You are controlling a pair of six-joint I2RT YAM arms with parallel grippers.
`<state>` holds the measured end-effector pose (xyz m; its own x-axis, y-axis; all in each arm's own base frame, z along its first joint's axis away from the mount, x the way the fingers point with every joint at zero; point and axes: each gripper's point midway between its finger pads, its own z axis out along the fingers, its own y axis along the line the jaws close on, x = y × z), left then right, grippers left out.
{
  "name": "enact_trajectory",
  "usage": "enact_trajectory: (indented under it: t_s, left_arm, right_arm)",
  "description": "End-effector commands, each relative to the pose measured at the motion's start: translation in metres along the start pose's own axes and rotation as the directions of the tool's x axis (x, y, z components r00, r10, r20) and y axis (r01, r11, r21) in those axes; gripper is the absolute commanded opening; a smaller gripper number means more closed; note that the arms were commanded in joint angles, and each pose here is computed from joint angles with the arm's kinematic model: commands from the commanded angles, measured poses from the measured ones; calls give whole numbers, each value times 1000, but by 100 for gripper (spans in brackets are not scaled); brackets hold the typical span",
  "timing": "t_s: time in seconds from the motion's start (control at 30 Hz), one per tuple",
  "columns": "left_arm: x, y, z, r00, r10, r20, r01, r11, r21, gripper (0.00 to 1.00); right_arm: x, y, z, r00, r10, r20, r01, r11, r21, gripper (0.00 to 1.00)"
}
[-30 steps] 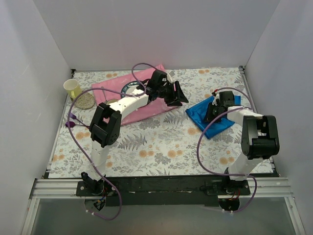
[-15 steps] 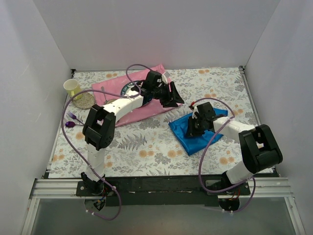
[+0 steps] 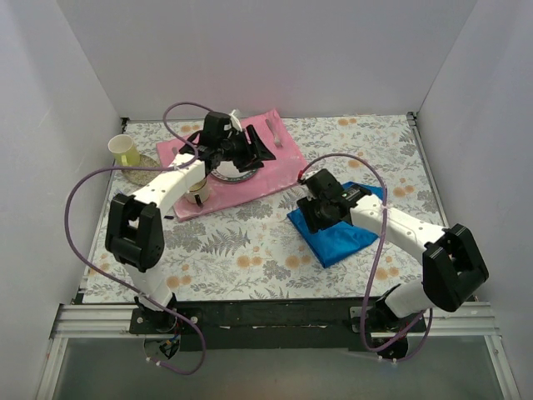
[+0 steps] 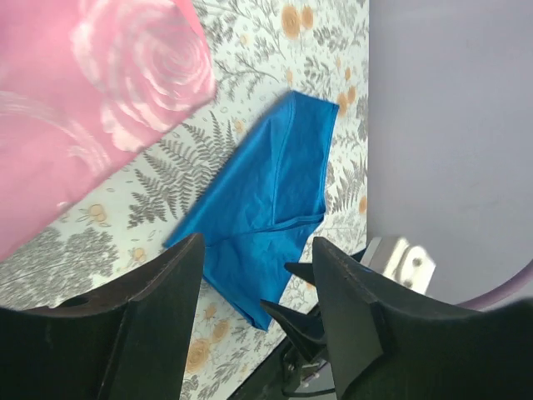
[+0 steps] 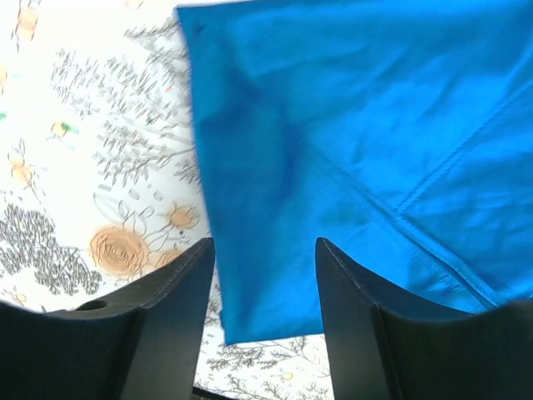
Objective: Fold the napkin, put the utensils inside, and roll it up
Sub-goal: Roll the napkin with the utensil
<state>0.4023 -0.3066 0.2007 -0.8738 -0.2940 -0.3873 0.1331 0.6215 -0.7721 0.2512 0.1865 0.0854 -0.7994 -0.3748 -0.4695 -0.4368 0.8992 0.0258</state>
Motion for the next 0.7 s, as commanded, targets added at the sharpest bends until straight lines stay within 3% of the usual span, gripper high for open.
enact_trajectory:
  t_s: [0.0, 0.27, 0.67]
  left_arm:
    - [-7, -3, -40, 997, 20, 71, -19, 1000, -9, 54]
    - [8, 16, -60, 995, -5, 96, 10, 999, -47, 54]
    - [14, 16, -62, 996, -20, 83, 22, 999, -24, 54]
  right_arm:
    - [10, 17, -4, 990, -134, -34, 136, 990, 39, 58]
    - [16, 36, 14, 949, -299, -98, 310, 940, 140, 54]
    - [31, 36, 32, 936, -327, -128, 343, 929, 136, 58]
